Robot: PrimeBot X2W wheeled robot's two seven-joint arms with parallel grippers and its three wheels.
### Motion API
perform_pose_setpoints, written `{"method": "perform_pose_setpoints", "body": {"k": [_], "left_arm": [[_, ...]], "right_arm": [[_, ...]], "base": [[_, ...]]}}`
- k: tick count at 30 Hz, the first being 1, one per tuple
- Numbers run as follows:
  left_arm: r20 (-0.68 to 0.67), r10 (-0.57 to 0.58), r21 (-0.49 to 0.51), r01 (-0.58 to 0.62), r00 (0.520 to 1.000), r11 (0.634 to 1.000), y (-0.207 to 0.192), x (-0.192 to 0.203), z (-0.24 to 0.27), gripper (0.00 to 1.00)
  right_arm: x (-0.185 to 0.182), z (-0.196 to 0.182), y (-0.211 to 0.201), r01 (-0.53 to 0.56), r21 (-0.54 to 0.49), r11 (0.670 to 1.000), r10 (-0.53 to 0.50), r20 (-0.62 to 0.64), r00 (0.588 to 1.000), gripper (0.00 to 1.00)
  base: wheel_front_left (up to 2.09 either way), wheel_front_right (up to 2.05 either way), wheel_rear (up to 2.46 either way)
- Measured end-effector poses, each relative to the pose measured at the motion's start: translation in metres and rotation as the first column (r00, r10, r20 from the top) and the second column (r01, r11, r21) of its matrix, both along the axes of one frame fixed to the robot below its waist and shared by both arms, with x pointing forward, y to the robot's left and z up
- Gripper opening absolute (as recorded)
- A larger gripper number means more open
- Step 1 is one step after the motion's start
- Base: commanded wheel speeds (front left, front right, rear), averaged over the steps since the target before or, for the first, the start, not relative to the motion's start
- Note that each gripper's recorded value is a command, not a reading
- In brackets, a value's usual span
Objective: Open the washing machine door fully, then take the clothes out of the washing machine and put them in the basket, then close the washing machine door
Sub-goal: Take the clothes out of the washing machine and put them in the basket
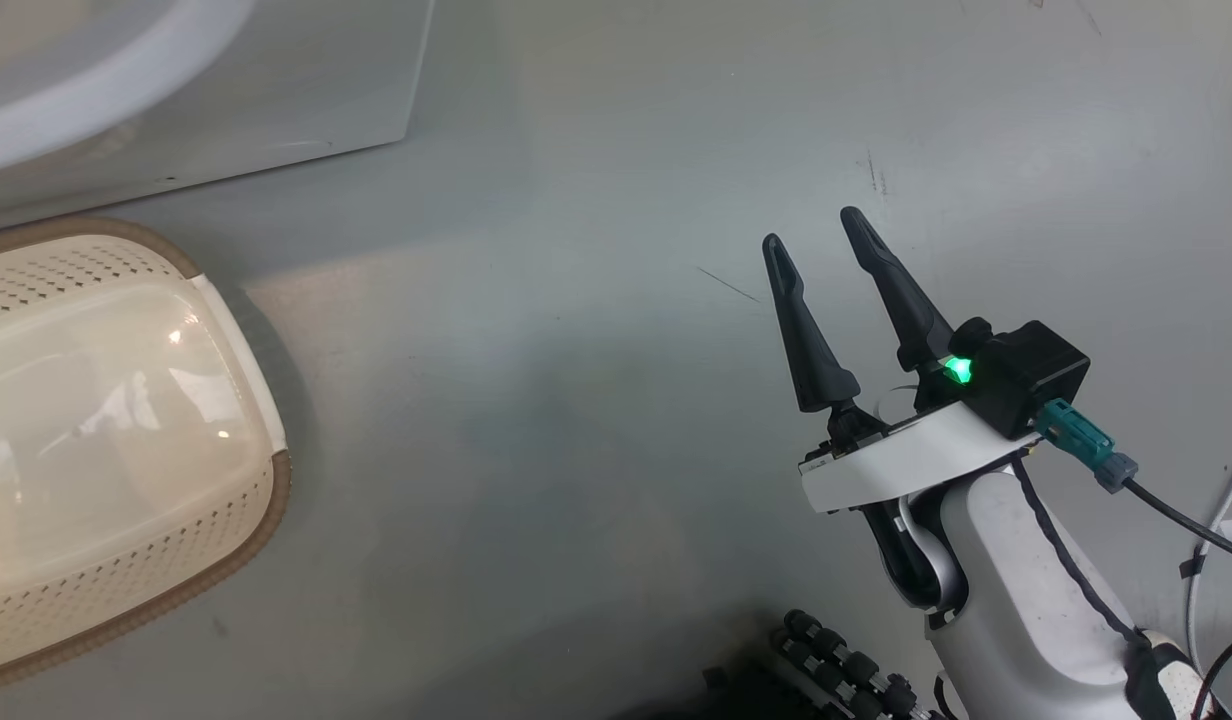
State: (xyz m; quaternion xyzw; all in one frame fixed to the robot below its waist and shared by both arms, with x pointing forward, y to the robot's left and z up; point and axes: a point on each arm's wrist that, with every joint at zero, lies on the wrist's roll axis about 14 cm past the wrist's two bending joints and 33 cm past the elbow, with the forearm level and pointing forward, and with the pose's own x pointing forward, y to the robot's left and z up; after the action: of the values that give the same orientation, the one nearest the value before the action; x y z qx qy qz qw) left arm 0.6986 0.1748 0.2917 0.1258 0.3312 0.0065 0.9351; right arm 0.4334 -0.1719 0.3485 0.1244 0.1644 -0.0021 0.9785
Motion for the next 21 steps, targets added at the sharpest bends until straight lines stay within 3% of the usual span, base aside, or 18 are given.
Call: {"method": "perform_pose_setpoints", "body": {"k": [12,21], "left_arm": [[0.038,0.003,-0.006,-0.003,0.999,1.000,0.000,-0.006,0.016,0.00],[0.106,-0.010,-0.069,0.017,0.994,0.997,-0.016,-0.024,0.037,0.00]], "right_arm": [[0.005,0.012,0.002,-0.011,-0.004,1.000,0.011,0.036,0.999,1.00],[0.008,0.033,-0.002,-0.006,-0.030,1.000,0.008,0.089,0.996,1.00]], "base": [[0.00,0.00,0.00],[0.00,0.00,0.00]]}}
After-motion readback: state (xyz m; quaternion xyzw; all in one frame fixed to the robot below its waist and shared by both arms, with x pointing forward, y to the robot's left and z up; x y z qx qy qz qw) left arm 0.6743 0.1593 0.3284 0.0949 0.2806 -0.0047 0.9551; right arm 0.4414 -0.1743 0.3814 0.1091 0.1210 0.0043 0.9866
